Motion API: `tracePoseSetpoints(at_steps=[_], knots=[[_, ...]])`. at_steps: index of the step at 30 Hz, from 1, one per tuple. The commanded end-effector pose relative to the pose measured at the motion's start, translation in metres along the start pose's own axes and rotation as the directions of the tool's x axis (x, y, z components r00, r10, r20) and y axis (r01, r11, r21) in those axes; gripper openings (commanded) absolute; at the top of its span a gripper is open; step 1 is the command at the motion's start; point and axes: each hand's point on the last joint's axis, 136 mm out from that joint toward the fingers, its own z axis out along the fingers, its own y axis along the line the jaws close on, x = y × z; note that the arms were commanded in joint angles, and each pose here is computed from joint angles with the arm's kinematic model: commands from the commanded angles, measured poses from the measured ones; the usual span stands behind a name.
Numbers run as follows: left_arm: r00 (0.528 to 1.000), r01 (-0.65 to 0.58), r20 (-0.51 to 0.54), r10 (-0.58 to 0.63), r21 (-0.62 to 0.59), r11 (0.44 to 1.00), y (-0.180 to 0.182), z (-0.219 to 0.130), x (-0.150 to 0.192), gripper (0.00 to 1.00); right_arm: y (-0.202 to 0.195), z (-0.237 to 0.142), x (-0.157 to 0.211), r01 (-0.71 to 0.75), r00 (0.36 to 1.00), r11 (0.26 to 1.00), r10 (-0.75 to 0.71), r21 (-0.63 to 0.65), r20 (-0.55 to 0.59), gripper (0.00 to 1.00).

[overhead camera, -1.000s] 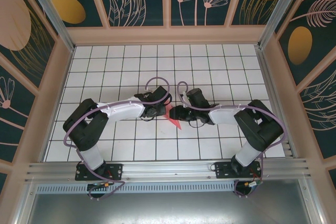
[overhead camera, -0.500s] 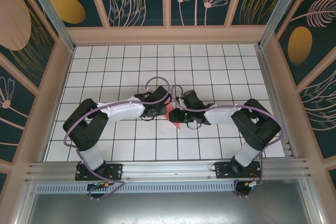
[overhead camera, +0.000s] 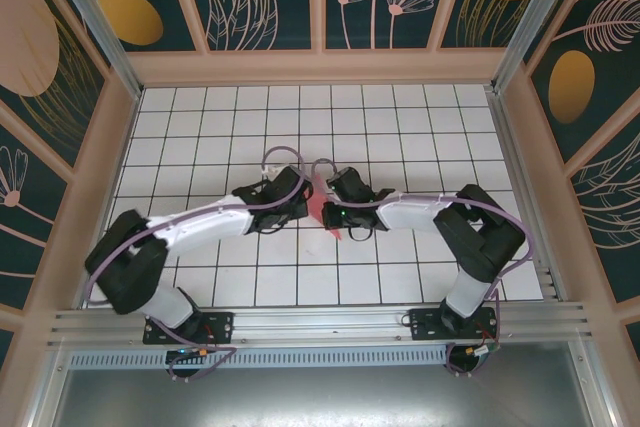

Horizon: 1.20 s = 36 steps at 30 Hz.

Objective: Fold a paper plane with a square sheet of paper (pick it up from the middle)
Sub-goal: Move a paper plane to the center of the table.

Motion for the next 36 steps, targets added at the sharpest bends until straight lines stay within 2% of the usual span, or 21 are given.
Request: tracePoseSetpoints(at_steps=[1, 5, 11, 15, 21, 25, 31, 34, 36], knots=[[0.990, 0.061, 0.127, -0.063, 0.024, 0.998, 0.006, -0.023, -0.022, 0.33, -0.031, -0.017, -0.031, -0.075, 0.993, 0.977, 0.055, 0.201, 0.103, 0.10], [0.975, 0.096, 0.199, -0.098, 0.018, 0.995, 0.024, -0.039, -0.031, 0.35, -0.041, -0.009, -0.045, -0.146, 0.986, 0.969, 0.126, 0.198, 0.109, 0.12], [0.969, 0.125, 0.209, -0.128, 0.030, 0.992, 0.039, -0.043, -0.029, 0.36, -0.049, 0.016, -0.050, -0.150, 0.988, 0.947, 0.135, 0.284, 0.070, 0.15], [0.969, 0.130, 0.208, -0.133, 0.028, 0.991, 0.043, -0.043, -0.027, 0.35, -0.060, 0.028, -0.043, -0.146, 0.989, 0.924, 0.143, 0.353, 0.034, 0.17], [0.969, 0.133, 0.205, -0.137, 0.033, 0.991, 0.046, -0.041, -0.028, 0.35, -0.062, 0.042, -0.030, -0.120, 0.990, 0.924, 0.139, 0.364, -0.026, 0.26], [0.971, 0.131, 0.196, -0.134, 0.031, 0.991, 0.046, -0.038, -0.026, 0.35, -0.066, 0.053, -0.015, -0.073, 0.988, 0.904, 0.122, 0.422, -0.091, 0.30], [0.973, 0.130, 0.187, -0.133, 0.025, 0.991, 0.047, -0.034, -0.024, 0.35, -0.084, 0.065, 0.009, -0.046, 0.976, 0.848, 0.151, 0.527, -0.158, 0.29], [0.972, 0.133, 0.191, -0.135, 0.026, 0.991, 0.048, -0.035, -0.025, 0.34, -0.082, 0.064, 0.007, -0.047, 0.976, 0.839, 0.155, 0.542, -0.155, 0.28], [0.970, 0.134, 0.202, -0.136, 0.025, 0.991, 0.048, -0.037, -0.028, 0.34, -0.071, 0.055, -0.008, -0.060, 0.982, 0.849, 0.145, 0.525, -0.122, 0.30]])
